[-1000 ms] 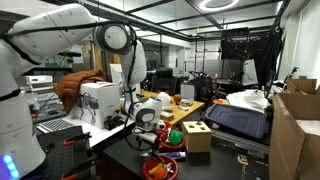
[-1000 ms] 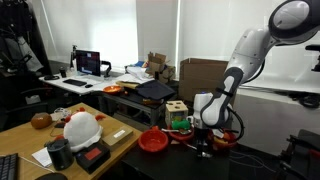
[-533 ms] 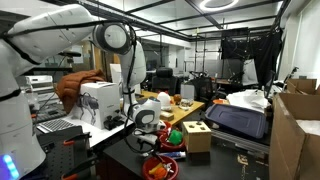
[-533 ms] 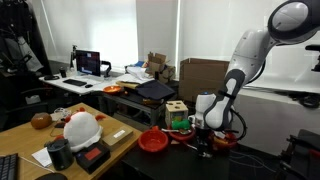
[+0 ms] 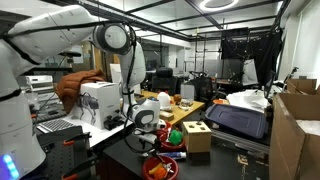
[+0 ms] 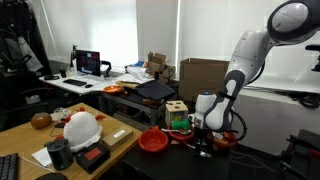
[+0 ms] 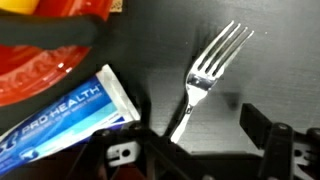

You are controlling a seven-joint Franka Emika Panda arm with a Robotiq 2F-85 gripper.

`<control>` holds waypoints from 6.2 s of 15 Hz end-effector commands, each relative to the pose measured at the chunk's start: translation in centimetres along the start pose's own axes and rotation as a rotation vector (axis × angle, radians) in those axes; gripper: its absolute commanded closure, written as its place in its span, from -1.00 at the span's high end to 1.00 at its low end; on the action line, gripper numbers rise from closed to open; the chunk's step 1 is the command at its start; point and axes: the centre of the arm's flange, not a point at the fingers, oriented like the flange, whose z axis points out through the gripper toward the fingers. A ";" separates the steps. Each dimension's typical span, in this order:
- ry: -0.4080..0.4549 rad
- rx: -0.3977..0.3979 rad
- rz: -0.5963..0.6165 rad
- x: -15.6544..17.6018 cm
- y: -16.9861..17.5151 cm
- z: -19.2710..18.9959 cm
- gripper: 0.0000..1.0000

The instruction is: Pick the fork and put it in the bowl

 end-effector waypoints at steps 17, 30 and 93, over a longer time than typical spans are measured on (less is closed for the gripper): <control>-0.099 0.060 -0.049 -1.6 -3.9 -4.4 -0.93; -0.332 0.394 -0.293 -3.0 -8.9 -16.4 -0.93; 0.156 -0.033 0.159 -13.9 9.6 -9.1 0.38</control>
